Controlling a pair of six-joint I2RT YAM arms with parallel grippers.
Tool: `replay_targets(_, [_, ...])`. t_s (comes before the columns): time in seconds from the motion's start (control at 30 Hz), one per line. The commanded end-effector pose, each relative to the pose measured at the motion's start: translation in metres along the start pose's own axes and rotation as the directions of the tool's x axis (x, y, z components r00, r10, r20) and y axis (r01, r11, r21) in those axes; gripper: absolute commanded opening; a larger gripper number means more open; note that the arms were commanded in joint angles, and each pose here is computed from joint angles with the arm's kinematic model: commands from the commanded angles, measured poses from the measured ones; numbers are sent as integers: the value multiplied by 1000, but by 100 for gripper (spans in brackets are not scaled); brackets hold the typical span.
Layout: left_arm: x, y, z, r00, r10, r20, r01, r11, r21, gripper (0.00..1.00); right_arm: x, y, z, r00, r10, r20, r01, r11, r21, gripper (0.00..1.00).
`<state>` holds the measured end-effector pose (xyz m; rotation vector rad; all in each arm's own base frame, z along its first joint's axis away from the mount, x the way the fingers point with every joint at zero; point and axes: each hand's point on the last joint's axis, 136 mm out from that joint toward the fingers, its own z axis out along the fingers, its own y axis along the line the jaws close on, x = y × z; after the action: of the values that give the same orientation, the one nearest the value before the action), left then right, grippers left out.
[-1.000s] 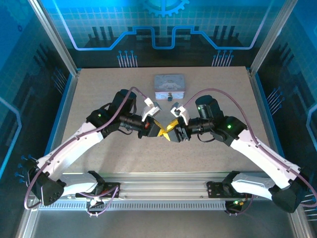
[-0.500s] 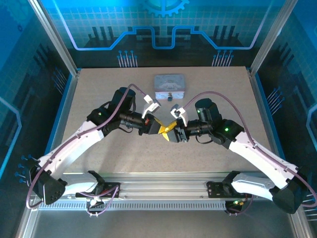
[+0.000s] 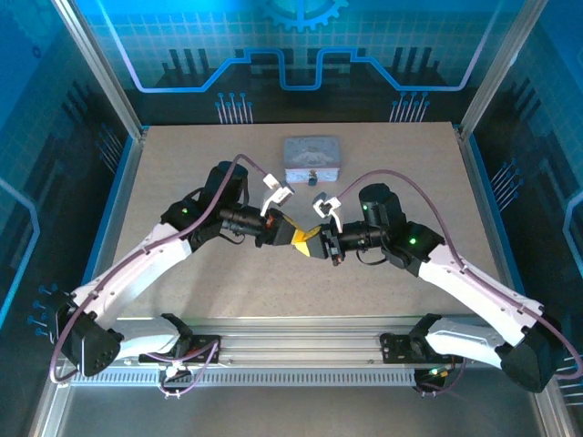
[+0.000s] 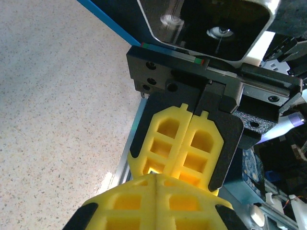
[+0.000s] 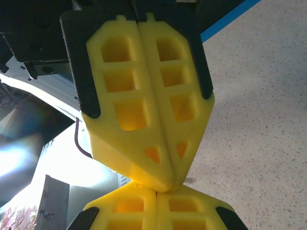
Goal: Unlock a padlock with a key
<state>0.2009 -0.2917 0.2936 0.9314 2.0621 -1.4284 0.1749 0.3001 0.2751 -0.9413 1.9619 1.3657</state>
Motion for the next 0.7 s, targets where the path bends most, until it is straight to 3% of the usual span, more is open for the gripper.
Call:
replay_targets(0.0, [-9, -10, -5, 998, 28, 59, -29, 999, 21, 0, -10, 5, 1, 998, -14, 56, 15, 1000, -22, 0])
replay_targets(0.03, [-10, -9, -7, 997, 24, 72, -26, 1000, 16, 9, -14, 6, 0, 997, -18, 71, 19, 1000, -17, 0])
replay_targets(0.07, [-11, -8, -8, 996, 19, 85, -20, 1000, 9, 30, -8, 2, 1, 998, -5, 68, 6, 1000, -9, 0])
replay_targets(0.17, [-17, -5, -16, 990, 7, 140, -5, 1000, -18, 63, -8, -1, -1, 996, 1, 94, -1, 1000, 5, 0])
replay_targets(0.2, [-19, -3, -19, 987, -2, 162, 6, 1000, -29, 67, -9, -2, -1, 995, 1, 103, -2, 1000, 11, 0])
replay_targets(0.4, [-26, 3, -41, 940, -47, 338, 56, 998, -18, 66, -13, -4, -7, 987, 2, 158, -8, 999, 39, 0])
replay_targets(0.67, [-19, 8, -33, 924, -128, 360, 106, 991, 79, 48, -16, -4, -7, 984, 6, 176, -12, 999, 33, 0])
